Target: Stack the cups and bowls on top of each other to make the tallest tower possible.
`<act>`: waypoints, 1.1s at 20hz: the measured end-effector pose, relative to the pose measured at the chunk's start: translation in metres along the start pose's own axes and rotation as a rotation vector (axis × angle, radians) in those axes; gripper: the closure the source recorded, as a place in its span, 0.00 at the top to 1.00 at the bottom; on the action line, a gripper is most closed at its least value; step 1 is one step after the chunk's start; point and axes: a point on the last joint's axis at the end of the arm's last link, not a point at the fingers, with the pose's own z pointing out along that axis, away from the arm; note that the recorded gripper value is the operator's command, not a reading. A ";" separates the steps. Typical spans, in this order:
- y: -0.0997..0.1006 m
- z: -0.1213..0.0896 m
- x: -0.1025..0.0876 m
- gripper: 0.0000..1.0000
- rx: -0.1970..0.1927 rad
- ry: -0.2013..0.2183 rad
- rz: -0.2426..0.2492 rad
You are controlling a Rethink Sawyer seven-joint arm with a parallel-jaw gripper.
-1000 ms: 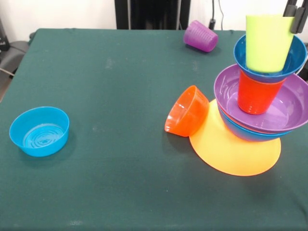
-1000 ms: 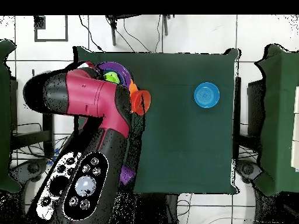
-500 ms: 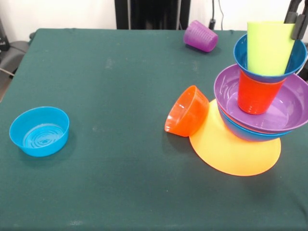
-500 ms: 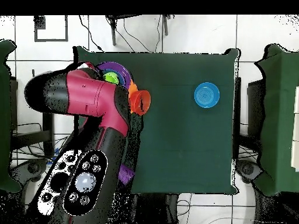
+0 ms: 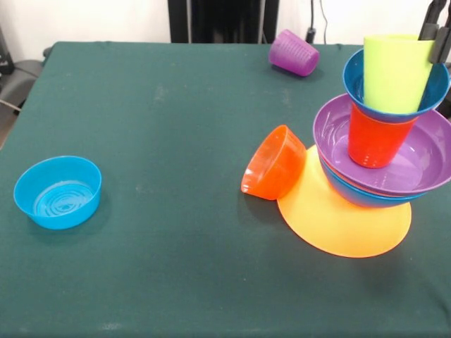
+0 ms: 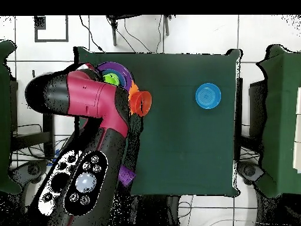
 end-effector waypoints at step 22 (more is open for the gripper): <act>0.000 0.002 0.001 1.00 0.000 0.005 0.007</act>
